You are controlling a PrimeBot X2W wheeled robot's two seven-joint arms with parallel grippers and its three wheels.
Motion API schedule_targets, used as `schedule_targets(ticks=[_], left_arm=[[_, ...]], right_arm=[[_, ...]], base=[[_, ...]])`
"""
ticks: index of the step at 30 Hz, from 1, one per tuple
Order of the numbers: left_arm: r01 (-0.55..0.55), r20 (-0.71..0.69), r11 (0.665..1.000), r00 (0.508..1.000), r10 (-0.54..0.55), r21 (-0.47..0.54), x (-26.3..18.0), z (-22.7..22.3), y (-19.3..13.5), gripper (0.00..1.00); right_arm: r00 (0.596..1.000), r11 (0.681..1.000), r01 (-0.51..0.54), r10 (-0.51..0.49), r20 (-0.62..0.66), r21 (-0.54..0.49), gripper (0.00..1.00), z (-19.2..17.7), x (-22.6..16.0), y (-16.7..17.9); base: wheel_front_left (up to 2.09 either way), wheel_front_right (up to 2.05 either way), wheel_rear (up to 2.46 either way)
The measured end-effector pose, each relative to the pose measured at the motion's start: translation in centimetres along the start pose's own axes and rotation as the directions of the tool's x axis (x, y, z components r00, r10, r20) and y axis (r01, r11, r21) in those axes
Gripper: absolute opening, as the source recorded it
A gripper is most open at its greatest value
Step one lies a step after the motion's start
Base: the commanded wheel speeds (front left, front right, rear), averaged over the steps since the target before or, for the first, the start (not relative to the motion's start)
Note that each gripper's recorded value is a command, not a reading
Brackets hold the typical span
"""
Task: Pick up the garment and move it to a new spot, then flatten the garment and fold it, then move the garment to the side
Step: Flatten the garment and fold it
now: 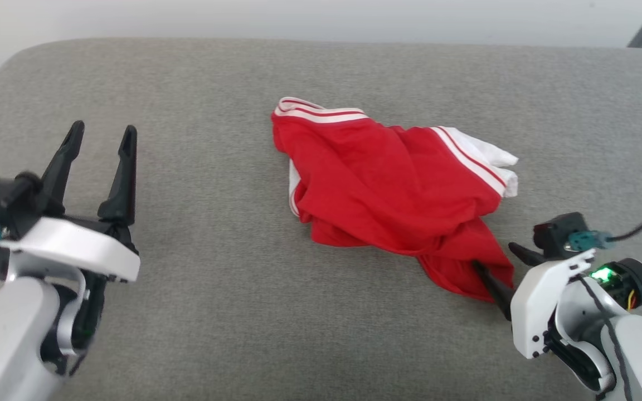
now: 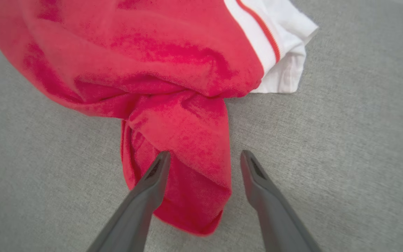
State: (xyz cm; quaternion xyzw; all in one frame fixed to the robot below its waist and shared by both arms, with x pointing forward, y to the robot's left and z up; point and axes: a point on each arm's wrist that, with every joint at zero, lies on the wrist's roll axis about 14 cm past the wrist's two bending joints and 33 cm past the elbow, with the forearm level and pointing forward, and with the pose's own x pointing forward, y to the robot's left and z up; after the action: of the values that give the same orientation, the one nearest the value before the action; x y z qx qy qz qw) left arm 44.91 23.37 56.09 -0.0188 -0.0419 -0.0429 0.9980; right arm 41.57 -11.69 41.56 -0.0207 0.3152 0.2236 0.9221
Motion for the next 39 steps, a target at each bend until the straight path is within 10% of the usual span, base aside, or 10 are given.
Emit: schedule_targets(ticks=[15, 16, 17, 39], left_arm=[[-0.182, 0.018, 0.983, 0.983, 0.183, -0.038, -5.7, -1.8, 2.7, 1.0], [-0.198, 0.02, 0.979, 0.98, 0.199, -0.046, -6.0, -1.9, 3.0, 1.0], [-0.206, 0.021, 0.977, 0.978, 0.208, -0.051, -6.3, -2.0, 3.0, 1.0], [-0.304, 0.029, 0.943, 0.95, 0.31, -0.136, -11.7, -3.4, 4.0, 1.0]], right_arm=[[0.973, 0.996, -0.055, 0.038, -0.229, -0.071, 1.0, -3.1, 3.2, 1.2], [0.97, 0.995, -0.054, 0.034, -0.239, -0.08, 0.34, -3.2, 3.2, 1.1], [0.969, 0.995, -0.055, 0.032, -0.244, -0.088, 0.0, -3.2, 3.2, 1.1], [0.916, 0.969, -0.246, 0.223, -0.333, -0.03, 0.0, -3.3, -5.7, 5.9]], base=[[0.0, 0.0, 0.0], [0.0, 0.0, 0.0], [0.0, 0.0, 0.0], [0.0, 0.0, 0.0]])
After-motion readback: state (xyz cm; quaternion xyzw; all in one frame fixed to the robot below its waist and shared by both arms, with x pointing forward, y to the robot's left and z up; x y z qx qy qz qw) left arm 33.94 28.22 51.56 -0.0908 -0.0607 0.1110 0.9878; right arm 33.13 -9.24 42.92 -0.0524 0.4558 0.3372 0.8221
